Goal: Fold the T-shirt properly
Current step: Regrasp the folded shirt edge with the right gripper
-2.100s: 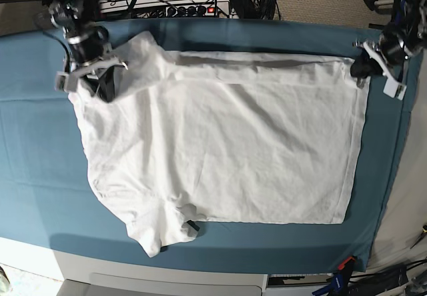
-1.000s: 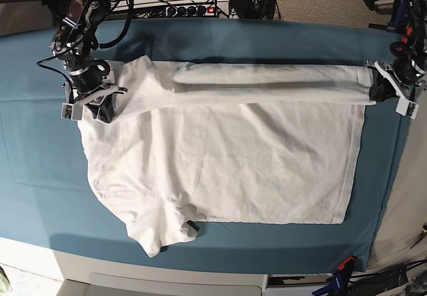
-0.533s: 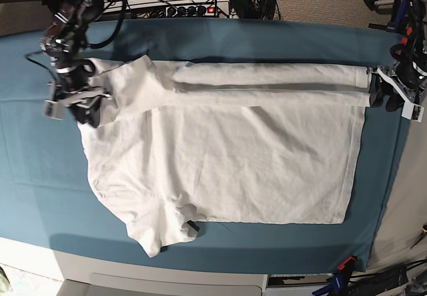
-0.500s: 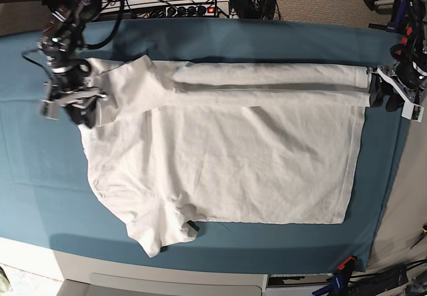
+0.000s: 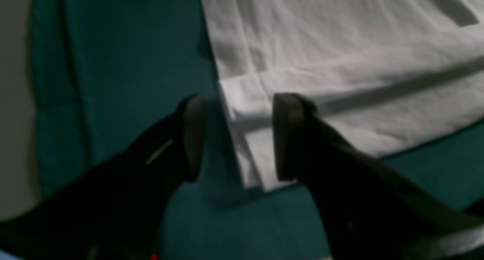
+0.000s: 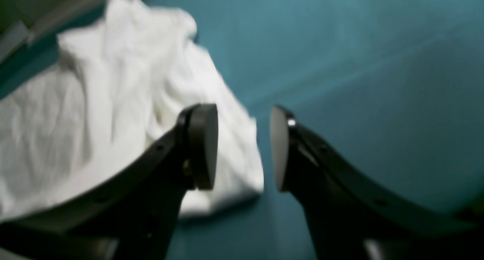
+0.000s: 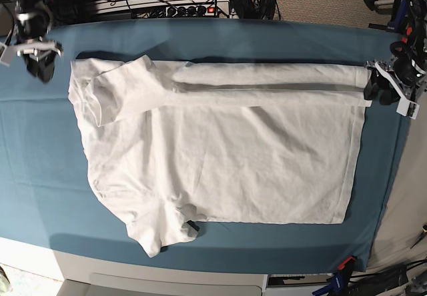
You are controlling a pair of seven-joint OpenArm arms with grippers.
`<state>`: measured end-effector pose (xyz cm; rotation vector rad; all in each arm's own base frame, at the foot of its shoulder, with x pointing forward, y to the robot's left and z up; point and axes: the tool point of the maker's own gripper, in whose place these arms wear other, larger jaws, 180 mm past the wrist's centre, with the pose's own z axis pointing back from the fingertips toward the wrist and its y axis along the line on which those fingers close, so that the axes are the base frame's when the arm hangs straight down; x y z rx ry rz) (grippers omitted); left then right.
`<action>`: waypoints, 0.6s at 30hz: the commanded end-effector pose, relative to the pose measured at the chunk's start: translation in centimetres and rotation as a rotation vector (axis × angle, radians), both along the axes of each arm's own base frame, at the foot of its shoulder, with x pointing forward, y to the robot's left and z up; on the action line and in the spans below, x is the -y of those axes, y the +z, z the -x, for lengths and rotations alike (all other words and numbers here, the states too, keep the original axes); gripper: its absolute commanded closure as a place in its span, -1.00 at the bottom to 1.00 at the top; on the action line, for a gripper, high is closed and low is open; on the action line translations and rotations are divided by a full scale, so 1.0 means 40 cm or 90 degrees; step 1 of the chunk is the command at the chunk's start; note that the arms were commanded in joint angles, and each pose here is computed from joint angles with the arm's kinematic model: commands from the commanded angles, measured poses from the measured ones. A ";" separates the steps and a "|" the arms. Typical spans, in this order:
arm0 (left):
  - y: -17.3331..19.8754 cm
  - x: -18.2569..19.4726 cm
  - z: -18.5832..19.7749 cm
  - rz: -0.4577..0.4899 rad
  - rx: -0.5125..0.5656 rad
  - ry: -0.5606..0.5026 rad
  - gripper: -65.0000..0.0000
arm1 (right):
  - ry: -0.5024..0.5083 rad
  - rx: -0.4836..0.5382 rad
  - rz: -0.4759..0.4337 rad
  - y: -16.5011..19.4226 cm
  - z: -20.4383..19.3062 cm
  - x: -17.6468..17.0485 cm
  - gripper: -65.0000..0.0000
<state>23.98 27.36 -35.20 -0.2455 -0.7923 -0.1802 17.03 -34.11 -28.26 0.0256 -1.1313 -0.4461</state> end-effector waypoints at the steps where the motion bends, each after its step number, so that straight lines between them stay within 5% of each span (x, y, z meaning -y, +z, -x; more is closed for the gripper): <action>1: 0.024 -0.007 -0.007 -0.003 0.015 -0.006 0.09 | 0.004 0.018 0.001 0.021 0.009 -0.002 0.27; 8: -0.024 -0.006 0.068 -0.001 -0.038 -0.006 0.09 | -0.013 -0.014 -0.053 -0.020 0.082 -0.027 0.27; 13: -0.043 0.023 0.120 0.035 -0.068 -0.027 0.09 | -0.083 -0.036 -0.042 -0.044 0.099 0.030 0.27; 18: -0.052 0.035 0.132 0.047 -0.075 -0.025 0.09 | -0.122 -0.032 -0.106 -0.114 0.093 0.078 0.27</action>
